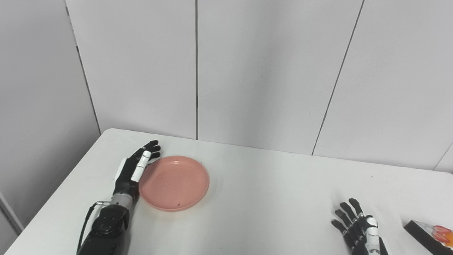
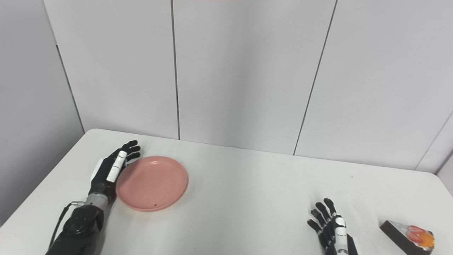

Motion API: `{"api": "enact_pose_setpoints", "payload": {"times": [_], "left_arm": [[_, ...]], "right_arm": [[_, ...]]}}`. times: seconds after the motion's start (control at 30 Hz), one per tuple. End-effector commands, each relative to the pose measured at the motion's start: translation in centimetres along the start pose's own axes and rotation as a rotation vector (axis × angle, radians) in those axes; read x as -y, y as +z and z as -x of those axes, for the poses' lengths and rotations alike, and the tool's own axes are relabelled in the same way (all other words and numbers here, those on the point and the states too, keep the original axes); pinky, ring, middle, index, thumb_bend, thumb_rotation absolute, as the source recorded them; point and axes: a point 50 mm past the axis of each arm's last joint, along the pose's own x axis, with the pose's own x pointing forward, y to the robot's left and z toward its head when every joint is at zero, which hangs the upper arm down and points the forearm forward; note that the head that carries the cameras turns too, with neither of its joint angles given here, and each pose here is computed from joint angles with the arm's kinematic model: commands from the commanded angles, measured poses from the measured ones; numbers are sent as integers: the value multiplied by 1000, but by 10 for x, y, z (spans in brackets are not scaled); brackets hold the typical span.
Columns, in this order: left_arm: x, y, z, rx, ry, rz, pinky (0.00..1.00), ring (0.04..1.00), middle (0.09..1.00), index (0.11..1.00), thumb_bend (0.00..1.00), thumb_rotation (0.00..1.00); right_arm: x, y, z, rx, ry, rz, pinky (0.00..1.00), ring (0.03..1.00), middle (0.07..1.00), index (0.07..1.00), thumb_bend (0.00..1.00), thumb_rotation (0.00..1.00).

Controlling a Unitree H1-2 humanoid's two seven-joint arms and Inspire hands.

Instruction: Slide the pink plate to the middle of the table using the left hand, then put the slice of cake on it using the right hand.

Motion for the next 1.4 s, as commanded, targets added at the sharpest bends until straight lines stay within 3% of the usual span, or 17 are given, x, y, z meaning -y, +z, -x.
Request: {"api": "enact_pose_setpoints", "payload": {"times": [0.0, 0.3, 0.43, 0.63, 0.8, 1.23, 1.37], "left_arm": [[33, -1, -4, -3, -98, 17, 684, 818, 824, 773, 819, 878], [64, -7, 3, -14, -157, 61, 727, 843, 841, 770, 796, 863], [77, -8, 6, -14, -175, 60, 685, 831, 831, 773, 790, 877], [90, -5, 9, -15, -204, 66, 760, 849, 845, 774, 758, 894], [98, 0, 13, -6, -229, 77, 766, 857, 858, 787, 752, 902], [127, 4, 21, -17, -267, 151, 776, 864, 853, 775, 776, 879], [131, 2, 24, 1, -236, 218, 765, 851, 831, 759, 775, 829]], "right_arm": [[-4, -16, 10, -77, -5, -29, 862, 904, 923, 953, 792, 1000], [-8, -16, 9, -78, -5, -32, 860, 896, 917, 944, 798, 1000], [-11, -16, 9, -78, -6, -36, 849, 884, 908, 936, 795, 1000], [-21, -18, 8, -81, -15, -39, 825, 872, 893, 926, 809, 1000], [-32, -19, 8, -87, -11, -42, 819, 875, 894, 929, 814, 1000], [-53, -15, 8, -80, -5, -27, 802, 864, 890, 936, 811, 1000], [-58, -13, 9, -81, -6, -13, 795, 858, 887, 934, 833, 1000]]}}
